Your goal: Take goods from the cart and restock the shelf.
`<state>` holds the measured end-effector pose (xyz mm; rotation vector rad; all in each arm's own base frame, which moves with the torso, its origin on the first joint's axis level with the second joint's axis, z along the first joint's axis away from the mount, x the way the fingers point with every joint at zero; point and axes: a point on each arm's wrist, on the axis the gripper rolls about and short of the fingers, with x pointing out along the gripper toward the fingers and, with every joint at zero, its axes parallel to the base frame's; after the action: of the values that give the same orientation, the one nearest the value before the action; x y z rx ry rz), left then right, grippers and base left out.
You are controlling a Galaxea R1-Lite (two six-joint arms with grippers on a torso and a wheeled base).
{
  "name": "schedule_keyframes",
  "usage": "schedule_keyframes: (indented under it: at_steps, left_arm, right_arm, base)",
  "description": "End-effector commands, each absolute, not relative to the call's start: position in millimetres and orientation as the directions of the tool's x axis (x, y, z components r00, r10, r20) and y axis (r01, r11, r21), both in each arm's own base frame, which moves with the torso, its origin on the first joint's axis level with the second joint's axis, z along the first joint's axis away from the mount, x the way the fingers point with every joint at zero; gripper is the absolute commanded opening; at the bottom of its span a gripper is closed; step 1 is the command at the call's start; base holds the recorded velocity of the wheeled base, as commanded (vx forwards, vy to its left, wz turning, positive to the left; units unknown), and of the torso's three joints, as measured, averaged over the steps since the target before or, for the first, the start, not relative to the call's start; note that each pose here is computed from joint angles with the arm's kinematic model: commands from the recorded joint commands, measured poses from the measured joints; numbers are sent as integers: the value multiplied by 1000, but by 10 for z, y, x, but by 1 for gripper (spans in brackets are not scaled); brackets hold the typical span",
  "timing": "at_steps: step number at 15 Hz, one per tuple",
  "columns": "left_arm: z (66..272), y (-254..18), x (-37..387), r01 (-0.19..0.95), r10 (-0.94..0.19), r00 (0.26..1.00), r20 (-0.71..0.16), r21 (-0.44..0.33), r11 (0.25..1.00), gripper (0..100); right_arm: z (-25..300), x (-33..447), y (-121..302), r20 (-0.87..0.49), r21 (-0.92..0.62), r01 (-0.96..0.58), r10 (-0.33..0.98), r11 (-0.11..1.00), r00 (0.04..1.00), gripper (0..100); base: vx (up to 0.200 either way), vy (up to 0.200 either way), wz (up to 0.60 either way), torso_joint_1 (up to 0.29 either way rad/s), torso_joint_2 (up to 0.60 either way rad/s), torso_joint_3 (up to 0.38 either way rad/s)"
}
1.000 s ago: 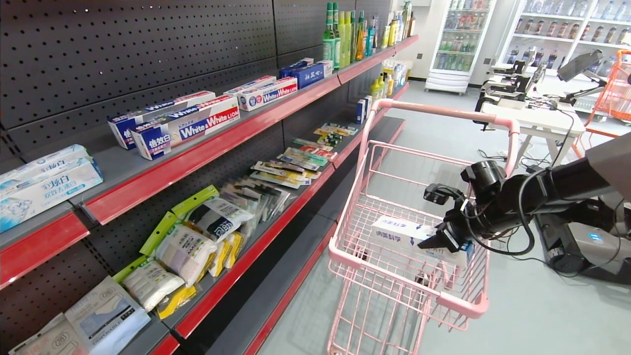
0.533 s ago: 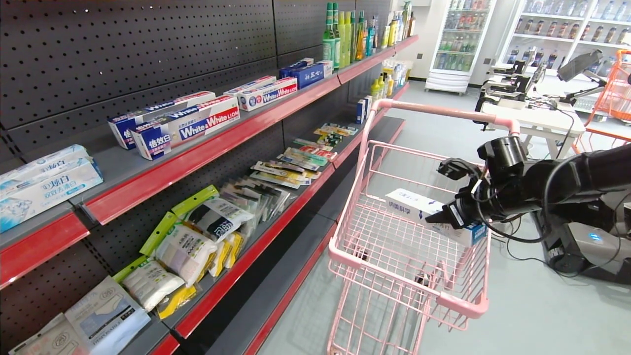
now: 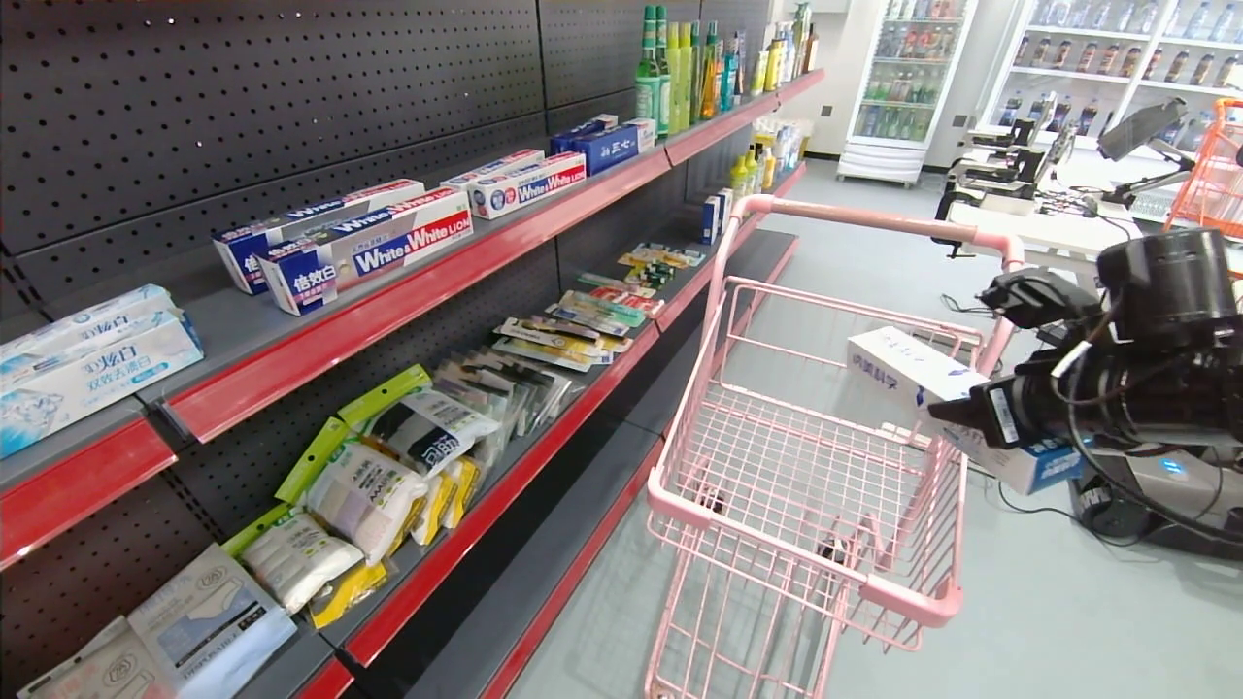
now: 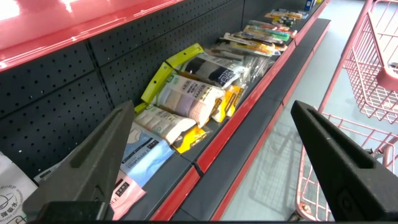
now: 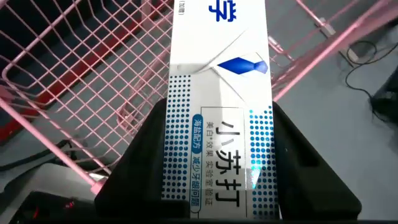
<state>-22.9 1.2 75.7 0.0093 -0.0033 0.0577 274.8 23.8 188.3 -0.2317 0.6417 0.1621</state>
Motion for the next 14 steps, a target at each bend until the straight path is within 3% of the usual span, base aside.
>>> schedule_keyframes:
  at_steps: [1,5,11,14]
  left_arm:
    - [758,12,-228,-58,58,998,3,9,998,100]
    - [756,12,-228,-58,58,998,2,9,998,100]
    - [758,12,-228,-58,58,998,3,9,998,100]
    - [758,12,-228,-58,58,998,3,9,998,100]
  right_arm:
    - [2142,2097,138,-498,-178,-137,31,974,867,0]
    - [2010,1381,26,-420,-223,-79,-22,972,907,0]
    - [1900,983,-31,-359,-260,-27,-71,965,930,0]
    - [1866,870,-29,-336,-288,-33,-69,957,939,0]
  base:
    - [0,0,0,0,0,0]
    - [0,0,0,0,0,0]
    - [0,0,0,0,0,0]
    - [0,0,0,149,-354,-199]
